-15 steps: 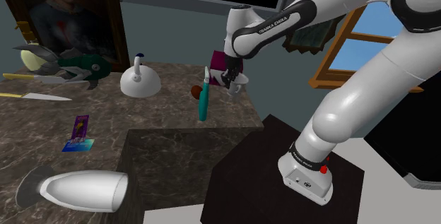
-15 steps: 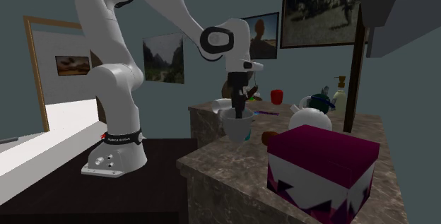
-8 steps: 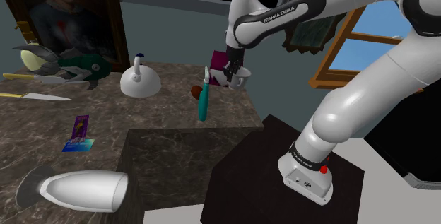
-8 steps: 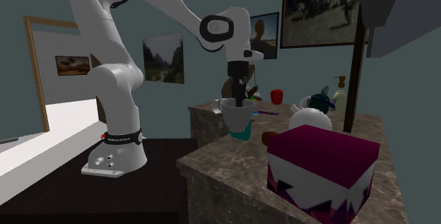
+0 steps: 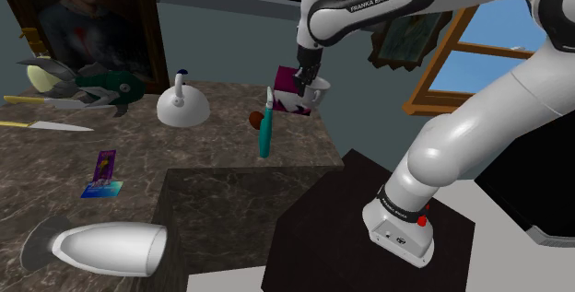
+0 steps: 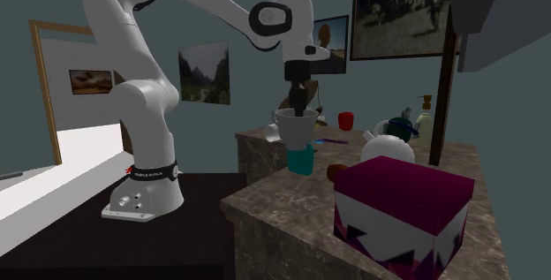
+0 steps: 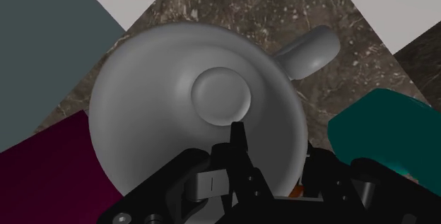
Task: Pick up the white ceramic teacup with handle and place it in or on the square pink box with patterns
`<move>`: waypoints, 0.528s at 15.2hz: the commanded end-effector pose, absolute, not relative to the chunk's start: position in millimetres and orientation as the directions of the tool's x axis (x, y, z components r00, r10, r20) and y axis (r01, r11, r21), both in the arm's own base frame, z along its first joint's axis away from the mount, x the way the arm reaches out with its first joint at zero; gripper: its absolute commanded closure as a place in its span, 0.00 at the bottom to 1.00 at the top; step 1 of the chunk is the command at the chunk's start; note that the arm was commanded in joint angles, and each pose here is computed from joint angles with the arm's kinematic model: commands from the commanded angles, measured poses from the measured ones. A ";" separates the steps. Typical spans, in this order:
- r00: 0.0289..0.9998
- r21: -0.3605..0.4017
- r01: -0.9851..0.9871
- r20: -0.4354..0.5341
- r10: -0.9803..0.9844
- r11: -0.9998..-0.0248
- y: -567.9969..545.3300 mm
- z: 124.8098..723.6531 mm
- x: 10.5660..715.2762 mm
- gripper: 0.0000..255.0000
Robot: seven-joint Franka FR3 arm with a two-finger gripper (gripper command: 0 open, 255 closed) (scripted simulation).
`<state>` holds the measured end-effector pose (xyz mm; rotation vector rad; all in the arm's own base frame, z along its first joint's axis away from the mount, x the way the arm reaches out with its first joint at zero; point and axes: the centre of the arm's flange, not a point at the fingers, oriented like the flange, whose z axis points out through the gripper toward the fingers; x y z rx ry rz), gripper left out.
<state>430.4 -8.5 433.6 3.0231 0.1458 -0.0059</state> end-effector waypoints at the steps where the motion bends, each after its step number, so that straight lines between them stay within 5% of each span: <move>1: 0.995 0.114 0.096 -0.009 0.096 -0.989 -8.3 444.5 430.1 1.00; 8: 0.995 0.114 0.096 -0.009 0.096 -0.989 -8.3 481.4 430.1 1.00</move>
